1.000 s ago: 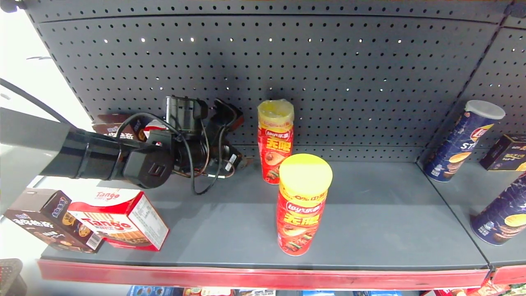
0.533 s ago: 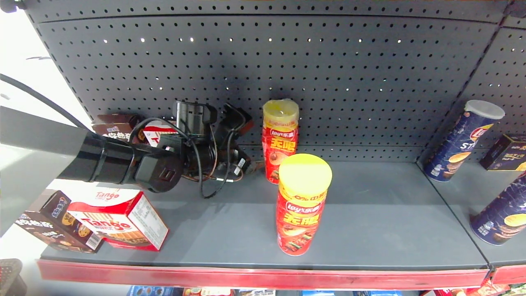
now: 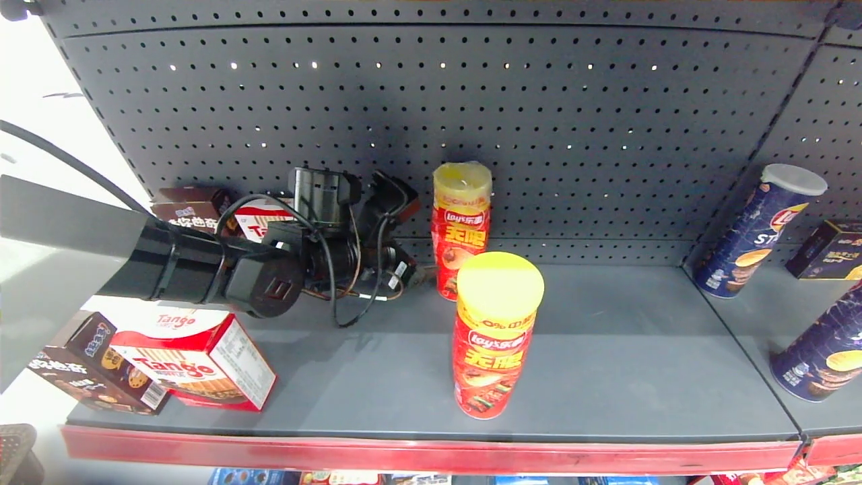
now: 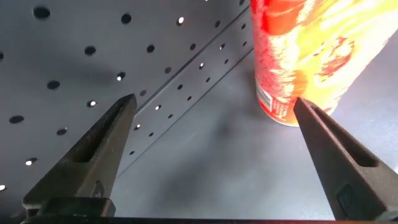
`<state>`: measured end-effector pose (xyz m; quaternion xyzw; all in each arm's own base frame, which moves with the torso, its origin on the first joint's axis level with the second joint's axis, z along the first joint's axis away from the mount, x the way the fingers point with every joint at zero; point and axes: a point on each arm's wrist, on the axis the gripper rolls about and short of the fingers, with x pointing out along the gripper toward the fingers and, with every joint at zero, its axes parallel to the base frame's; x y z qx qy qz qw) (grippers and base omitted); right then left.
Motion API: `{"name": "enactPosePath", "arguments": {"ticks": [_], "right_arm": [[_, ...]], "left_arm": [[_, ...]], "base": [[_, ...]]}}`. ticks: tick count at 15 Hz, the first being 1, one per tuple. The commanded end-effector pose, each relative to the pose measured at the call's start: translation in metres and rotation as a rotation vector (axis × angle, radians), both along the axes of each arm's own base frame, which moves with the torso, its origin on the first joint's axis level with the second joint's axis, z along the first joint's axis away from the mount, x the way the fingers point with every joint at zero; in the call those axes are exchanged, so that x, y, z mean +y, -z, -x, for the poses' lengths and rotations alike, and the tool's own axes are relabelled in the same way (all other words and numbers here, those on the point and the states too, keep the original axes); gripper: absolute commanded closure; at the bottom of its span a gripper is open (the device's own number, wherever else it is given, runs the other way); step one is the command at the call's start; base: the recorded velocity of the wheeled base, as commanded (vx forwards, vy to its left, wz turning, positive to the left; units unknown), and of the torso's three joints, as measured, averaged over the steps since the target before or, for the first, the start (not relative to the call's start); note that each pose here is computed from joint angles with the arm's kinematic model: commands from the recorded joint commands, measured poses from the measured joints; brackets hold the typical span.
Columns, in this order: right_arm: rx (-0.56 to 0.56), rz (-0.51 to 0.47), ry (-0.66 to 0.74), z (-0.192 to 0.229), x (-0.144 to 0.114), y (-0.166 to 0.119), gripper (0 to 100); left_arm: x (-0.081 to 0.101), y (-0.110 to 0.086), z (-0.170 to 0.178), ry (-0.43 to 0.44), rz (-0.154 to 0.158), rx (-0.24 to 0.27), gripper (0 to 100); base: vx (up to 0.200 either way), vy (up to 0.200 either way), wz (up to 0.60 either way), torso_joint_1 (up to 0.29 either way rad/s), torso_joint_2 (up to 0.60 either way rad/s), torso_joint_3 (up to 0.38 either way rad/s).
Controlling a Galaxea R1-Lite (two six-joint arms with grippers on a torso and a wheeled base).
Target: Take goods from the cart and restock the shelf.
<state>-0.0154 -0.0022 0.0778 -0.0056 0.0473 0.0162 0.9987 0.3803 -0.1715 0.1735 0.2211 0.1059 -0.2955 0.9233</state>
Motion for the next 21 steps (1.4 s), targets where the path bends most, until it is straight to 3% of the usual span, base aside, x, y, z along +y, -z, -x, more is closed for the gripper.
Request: {"name": "enactPosePath", "arguments": {"ticks": [1, 8, 11, 13, 21], "right_arm": [[0.002, 0.001, 0.000, 0.000, 0.000, 0.000, 0], [0.002, 0.001, 0.000, 0.000, 0.000, 0.000, 0], [0.002, 0.001, 0.000, 0.000, 0.000, 0.000, 0], [0.002, 0.001, 0.000, 0.000, 0.000, 0.000, 0], [0.002, 0.001, 0.000, 0.000, 0.000, 0.000, 0]], "left_arm": [[-0.001, -0.001, 0.001, 0.004, 0.002, -0.004, 0], [0.012, -0.001, -0.005, -0.074, -0.010, -0.012, 0], [0.010, 0.003, -0.007, -0.090, -0.018, -0.007, 0], [0.005, 0.005, -0.010, -0.090, 0.006, 0.003, 0], [-0.007, 0.006, -0.008, -0.064, 0.011, 0.004, 0]], "base": [[0.000, 0.000, 0.00, 0.000, 0.00, 0.000], [0.000, 0.000, 0.00, 0.000, 0.00, 0.000], [0.000, 0.000, 0.00, 0.000, 0.00, 0.000], [0.000, 0.000, 0.00, 0.000, 0.00, 0.000], [0.000, 0.000, 0.00, 0.000, 0.00, 0.000]]}}
